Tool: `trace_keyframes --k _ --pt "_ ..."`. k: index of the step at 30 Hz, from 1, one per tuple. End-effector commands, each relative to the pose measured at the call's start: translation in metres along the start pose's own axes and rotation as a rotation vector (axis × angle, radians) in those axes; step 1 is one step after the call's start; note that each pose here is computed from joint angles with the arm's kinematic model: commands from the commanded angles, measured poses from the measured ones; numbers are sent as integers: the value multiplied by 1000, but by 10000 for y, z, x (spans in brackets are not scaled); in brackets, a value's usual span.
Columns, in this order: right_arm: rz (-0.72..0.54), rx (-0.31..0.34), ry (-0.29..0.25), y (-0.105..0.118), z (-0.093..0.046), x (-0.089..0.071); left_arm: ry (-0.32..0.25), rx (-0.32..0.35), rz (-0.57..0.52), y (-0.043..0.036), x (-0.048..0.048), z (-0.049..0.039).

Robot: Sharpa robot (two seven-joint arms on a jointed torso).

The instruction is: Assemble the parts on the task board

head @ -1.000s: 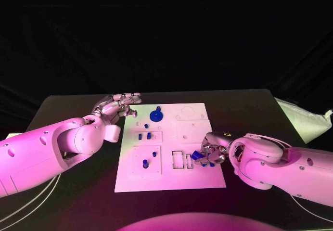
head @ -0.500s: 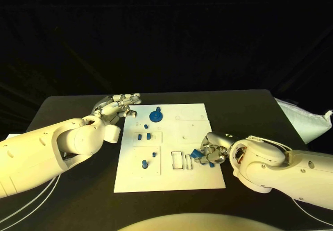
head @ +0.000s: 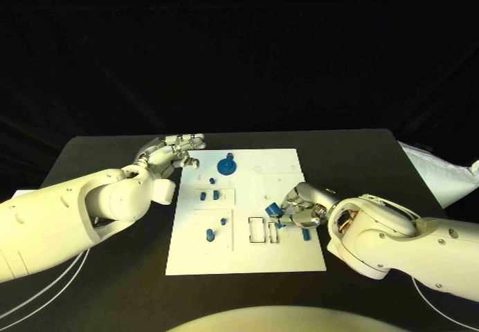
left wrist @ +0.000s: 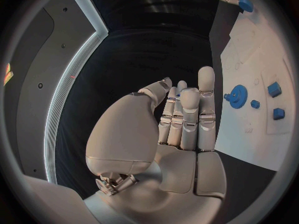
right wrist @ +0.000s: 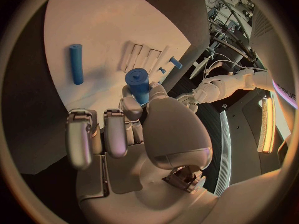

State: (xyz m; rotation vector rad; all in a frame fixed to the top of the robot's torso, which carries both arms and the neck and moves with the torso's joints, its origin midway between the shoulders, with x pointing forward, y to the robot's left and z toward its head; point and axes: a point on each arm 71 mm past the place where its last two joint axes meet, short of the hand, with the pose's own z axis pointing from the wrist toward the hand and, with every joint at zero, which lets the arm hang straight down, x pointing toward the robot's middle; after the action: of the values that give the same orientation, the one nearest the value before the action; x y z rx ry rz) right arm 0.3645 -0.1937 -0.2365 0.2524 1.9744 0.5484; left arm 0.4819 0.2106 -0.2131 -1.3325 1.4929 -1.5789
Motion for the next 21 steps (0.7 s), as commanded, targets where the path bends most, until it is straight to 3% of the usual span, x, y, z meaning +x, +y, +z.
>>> trace_keyframes --k 1,9,21 --pt "30 8 75 33 22 67 23 4 -5 -1 30 2" --pt "4 -1 199 152 100 217 27 2 -6 4 46 8" --pt "-2 17 227 179 154 267 26 1 -6 4 45 4"
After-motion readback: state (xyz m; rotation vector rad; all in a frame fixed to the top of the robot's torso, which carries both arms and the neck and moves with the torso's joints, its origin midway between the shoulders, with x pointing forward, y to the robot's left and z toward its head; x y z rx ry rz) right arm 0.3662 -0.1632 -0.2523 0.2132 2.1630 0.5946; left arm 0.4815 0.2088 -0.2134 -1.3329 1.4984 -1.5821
